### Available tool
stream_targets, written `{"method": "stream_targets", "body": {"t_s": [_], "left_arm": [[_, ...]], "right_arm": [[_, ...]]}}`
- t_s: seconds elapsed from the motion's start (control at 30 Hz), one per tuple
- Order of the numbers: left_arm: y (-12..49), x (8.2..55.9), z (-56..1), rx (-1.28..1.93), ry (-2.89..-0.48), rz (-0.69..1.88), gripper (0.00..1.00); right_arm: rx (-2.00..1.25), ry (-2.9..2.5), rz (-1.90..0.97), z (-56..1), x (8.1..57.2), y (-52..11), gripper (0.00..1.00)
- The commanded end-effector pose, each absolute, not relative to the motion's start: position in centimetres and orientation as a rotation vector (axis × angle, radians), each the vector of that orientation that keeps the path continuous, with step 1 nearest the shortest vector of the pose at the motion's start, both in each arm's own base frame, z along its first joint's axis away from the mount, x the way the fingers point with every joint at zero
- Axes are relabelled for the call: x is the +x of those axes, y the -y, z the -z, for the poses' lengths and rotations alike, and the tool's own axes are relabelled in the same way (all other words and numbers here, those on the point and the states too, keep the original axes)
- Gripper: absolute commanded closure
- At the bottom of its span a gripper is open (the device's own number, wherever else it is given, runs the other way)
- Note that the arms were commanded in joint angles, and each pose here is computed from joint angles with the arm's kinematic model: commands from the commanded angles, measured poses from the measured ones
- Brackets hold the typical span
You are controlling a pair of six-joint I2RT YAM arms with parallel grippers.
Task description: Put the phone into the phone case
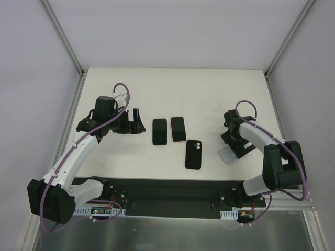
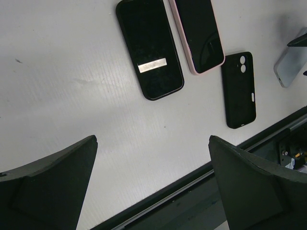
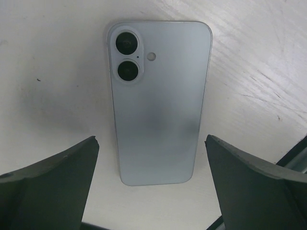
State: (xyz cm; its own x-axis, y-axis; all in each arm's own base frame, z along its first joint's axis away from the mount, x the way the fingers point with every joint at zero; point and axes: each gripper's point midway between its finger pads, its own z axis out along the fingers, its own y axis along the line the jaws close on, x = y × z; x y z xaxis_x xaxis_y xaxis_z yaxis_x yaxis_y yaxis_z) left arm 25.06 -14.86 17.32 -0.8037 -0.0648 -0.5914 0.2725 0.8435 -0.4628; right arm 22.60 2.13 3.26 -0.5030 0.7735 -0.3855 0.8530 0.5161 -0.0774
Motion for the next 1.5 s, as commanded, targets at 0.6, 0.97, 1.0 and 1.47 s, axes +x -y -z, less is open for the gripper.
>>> {"method": "stream_targets", "body": {"t_s": [0.6, 0.97, 1.0, 1.47], "left_arm": [[14.9, 25.0, -17.8, 0.15, -2.386, 0.735, 0.01], [14.9, 25.0, -17.8, 0.15, -2.383, 0.73, 0.01], [14.8, 25.0, -17.9, 0.151, -2.382, 0.73, 0.01], [14.5, 25.1, -17.4, 0.102, -2.4, 0.714, 0.01]], "right_arm": [[1.546, -2.4, 0.342, -0.9, 21.3, -1.8, 0.07], [1.609, -2.474, 0.335, -0.3, 19.9, -2.6, 0.13], [1.61, -2.471, 0.335, -0.3, 19.9, -2.6, 0.17], [1.235, -2.571, 0.163, -1.0, 22.3, -3.5, 0.51]]}}
